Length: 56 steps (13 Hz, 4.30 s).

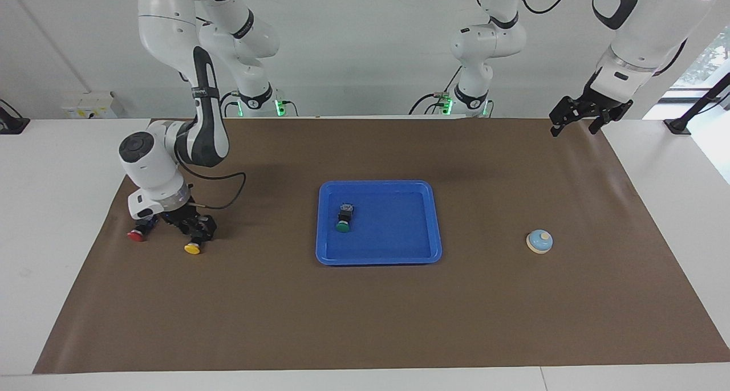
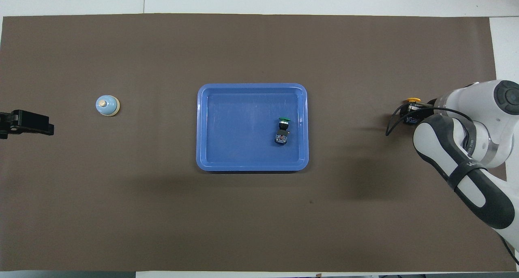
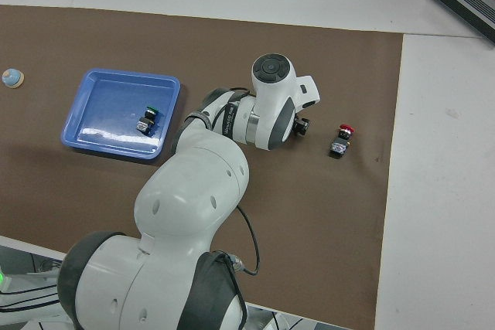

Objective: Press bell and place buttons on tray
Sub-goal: 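Release the green button and move the right gripper to the orange button, then grasp the orange-capped button with the right gripper and lift it, then lower the orange button into the tray beside the green one, then open the right gripper and move it to the red-capped button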

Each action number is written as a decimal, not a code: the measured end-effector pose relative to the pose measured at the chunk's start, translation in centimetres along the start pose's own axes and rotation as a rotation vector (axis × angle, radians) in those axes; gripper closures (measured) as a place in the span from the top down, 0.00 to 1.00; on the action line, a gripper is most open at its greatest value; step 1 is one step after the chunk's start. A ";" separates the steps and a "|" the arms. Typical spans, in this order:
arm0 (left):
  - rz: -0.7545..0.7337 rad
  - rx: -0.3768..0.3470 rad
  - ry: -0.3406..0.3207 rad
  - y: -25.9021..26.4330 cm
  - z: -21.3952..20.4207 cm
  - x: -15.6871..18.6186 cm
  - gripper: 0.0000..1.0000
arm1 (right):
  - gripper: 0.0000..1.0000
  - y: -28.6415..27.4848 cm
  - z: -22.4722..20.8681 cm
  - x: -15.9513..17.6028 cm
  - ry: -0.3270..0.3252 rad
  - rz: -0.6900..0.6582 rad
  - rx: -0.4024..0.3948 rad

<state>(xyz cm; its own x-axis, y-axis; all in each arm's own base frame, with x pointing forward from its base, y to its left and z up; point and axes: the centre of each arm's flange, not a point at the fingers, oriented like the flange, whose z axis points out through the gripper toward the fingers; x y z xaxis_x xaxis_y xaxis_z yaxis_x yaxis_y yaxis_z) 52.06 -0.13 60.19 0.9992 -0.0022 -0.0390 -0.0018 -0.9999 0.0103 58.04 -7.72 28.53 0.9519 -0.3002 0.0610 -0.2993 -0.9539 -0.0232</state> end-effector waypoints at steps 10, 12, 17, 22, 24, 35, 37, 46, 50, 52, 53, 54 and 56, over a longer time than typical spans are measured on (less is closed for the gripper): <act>0.000 0.000 0.000 0.0 0.0 0.0 1.00 | 0.41 -11.3 -8.4 1.1 -0.060 -0.094 0.004; 0.000 0.000 0.000 0.0 0.0 0.0 1.00 | 0.41 -18.9 -12.8 -0.4 -0.068 -0.093 0.005; 0.000 0.000 0.000 0.0 0.0 0.0 1.00 | 0.41 -33.9 -14.9 -8.0 -0.080 -0.114 0.033; 0.000 0.000 0.000 0.0 0.0 0.0 1.00 | 0.41 -43.2 -9.5 -14.6 -0.063 -0.109 0.058; 0.000 0.000 0.000 0.0 0.0 0.0 1.00 | 0.41 -45.0 -6.6 -16.1 -0.059 -0.127 0.061; 0.000 0.000 0.000 0.0 0.0 0.0 1.00 | 0.85 -44.1 -2.2 -18.4 -0.068 -0.091 0.044; 0.000 0.000 0.000 0.0 0.0 0.0 1.00 | 1.00 -43.9 -4.6 -17.3 -0.079 -0.070 0.029; 0.000 0.000 0.000 0.0 0.0 0.0 1.00 | 1.00 -19.4 -17.0 0.7 -0.033 0.024 0.043; 0.000 0.000 0.000 0.0 0.0 0.0 1.00 | 1.00 -6.7 -15.0 4.6 -0.052 -0.008 -0.028; 0.000 0.000 0.000 0.0 0.0 0.0 1.00 | 1.00 -1.4 -12.9 5.0 -0.033 -0.019 -0.065; 0.000 0.000 0.000 0.0 0.0 0.0 1.00 | 1.00 1.2 -11.8 4.8 -0.018 -0.022 -0.070; 0.000 0.000 0.000 0.0 0.0 0.0 1.00 | 1.00 3.6 -10.6 4.5 -0.005 -0.020 -0.072; 0.000 0.000 0.000 0.0 0.0 0.0 1.00 | 1.00 7.3 -8.6 3.6 0.015 -0.007 -0.082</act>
<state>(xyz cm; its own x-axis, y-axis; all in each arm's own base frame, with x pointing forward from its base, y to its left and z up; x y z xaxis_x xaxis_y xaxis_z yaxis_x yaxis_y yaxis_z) 52.06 -0.13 60.19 0.9992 -0.0022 -0.0390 -0.0018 -0.9999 0.0103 58.70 -15.75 37.21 0.9533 -0.2926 0.0753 -0.2972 -0.9529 0.0595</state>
